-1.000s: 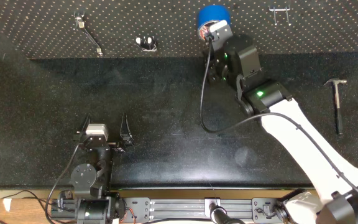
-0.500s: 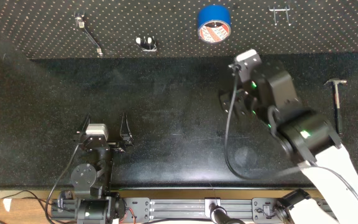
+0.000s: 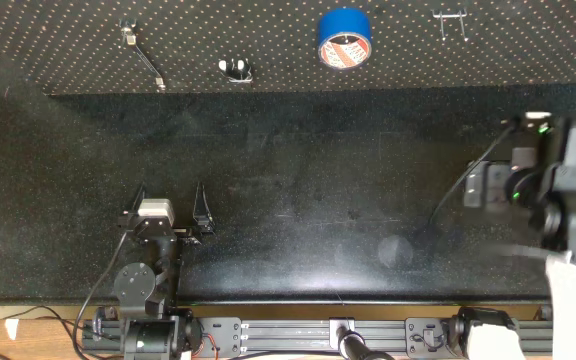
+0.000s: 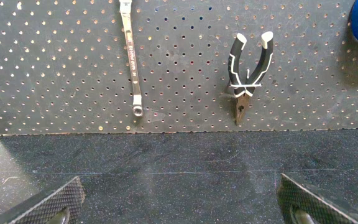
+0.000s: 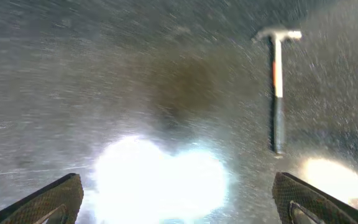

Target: Place Tools Onto Pegboard

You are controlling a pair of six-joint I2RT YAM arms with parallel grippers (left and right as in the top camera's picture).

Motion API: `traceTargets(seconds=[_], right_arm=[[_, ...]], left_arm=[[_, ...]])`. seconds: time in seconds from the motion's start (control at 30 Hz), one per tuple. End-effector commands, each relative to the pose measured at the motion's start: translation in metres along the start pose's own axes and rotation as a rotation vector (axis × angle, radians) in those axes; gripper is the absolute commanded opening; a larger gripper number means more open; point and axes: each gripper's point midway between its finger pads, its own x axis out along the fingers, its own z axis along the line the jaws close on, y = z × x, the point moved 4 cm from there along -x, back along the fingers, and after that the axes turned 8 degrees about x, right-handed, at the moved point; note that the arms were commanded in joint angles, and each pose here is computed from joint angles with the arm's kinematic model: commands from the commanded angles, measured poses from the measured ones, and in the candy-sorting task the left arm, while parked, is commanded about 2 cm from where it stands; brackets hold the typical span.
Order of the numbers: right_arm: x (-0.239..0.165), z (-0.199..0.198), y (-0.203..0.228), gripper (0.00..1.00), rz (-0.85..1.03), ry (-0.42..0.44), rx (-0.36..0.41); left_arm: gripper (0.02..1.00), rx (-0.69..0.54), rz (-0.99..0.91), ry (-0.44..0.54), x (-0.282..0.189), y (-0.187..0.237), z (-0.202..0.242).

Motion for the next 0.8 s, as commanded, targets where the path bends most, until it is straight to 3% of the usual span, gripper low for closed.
traceTargets(seconds=[0.03,0.27,0.33,0.43,0.6,0.67,0.8], right_arm=[[0.030,-0.019,-0.001,0.996,0.118,-0.043,-0.053],[0.063,-0.035,0.006,0.996,0.271,0.000,-0.066],[0.067,-0.050,0.011,0.996,0.302,0.008,-0.031],[0.066,-0.069,0.014,0.998,0.290,-0.033,-0.011],[0.059,-0.102,0.022,0.998,0.268,-0.019,0.055],[0.058,-0.109,0.021,0.998,0.239,-0.040,0.044],[0.057,-0.123,0.021,1.000,0.228,0.009,0.024]], left_arm=[[0.996,0.009,-0.001,-0.002,0.000,0.000,0.000],[0.996,0.009,-0.001,-0.002,0.000,0.000,0.000],[0.996,0.009,-0.001,-0.002,0.000,0.000,0.000],[0.996,0.009,-0.001,-0.002,0.000,0.000,0.000],[0.996,0.009,-0.001,-0.002,0.000,0.000,0.000],[0.996,0.009,-0.001,-0.002,0.000,0.000,0.000],[0.996,0.009,-0.001,-0.002,0.000,0.000,0.000]])
